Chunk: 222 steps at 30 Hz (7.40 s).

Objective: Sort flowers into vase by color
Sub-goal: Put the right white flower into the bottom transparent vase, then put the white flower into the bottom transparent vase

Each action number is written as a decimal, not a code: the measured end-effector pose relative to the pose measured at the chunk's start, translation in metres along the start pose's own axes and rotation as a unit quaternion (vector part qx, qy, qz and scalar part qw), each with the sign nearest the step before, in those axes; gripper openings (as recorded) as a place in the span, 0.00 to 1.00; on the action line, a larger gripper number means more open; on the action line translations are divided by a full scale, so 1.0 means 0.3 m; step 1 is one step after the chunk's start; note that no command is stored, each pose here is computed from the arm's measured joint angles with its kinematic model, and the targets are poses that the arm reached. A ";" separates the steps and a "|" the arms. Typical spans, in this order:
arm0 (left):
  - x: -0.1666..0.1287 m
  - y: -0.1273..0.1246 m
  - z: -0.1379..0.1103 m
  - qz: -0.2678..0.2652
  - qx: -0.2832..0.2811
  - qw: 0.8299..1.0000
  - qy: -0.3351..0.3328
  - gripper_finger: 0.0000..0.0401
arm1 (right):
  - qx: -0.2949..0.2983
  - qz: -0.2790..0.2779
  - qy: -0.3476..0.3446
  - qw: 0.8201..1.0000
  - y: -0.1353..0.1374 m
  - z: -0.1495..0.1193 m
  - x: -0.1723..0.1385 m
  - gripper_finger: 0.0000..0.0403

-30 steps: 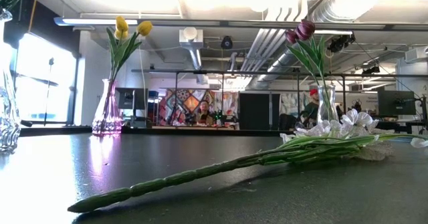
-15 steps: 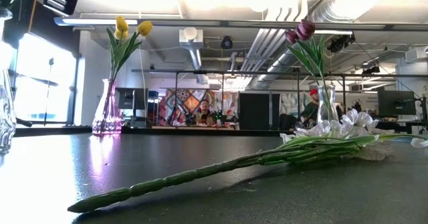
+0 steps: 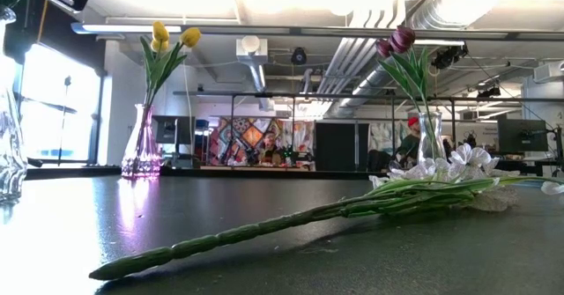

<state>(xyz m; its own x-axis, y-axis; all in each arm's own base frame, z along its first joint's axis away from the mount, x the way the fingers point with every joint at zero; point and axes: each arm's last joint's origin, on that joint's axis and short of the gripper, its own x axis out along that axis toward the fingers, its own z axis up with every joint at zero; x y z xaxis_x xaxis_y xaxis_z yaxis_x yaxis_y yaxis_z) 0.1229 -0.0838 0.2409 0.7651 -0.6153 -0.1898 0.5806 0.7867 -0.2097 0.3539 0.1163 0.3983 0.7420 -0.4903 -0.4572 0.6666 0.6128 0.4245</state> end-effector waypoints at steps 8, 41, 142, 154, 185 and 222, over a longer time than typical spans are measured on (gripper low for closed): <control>-0.034 -0.007 0.015 -0.008 -0.017 1.000 -0.023 0.51 | 0.037 -0.002 0.037 0.999 -0.008 -0.016 0.004 0.32; -0.119 -0.023 0.038 -0.022 -0.194 0.981 0.001 0.71 | 0.134 -0.053 0.226 0.963 -0.005 -0.172 0.085 0.32; -0.356 -0.003 0.317 0.538 -0.052 0.839 -0.068 0.71 | 0.001 -0.336 0.367 0.868 -0.057 -0.854 0.316 0.32; -0.363 0.000 0.320 0.564 -0.082 0.815 -0.107 0.71 | -0.235 -0.275 0.377 0.853 -0.062 -0.761 0.351 0.32; -0.358 -0.002 0.316 0.538 -0.105 0.830 -0.105 0.71 | -0.233 -0.235 0.375 0.866 -0.026 -0.735 0.343 0.32; -0.334 -0.021 0.282 0.380 -0.083 0.921 0.032 0.71 | 0.336 -0.378 0.319 0.801 0.030 -0.757 0.346 0.46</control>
<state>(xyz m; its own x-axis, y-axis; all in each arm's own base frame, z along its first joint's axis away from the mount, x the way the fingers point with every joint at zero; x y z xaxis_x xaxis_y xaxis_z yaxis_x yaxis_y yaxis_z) 0.0662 -0.0228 0.3422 0.9121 0.1037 -0.3967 -0.1699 0.9761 -0.1354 0.4203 0.2116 0.1772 0.0624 -0.0154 -0.9979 0.9558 -0.2869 0.0642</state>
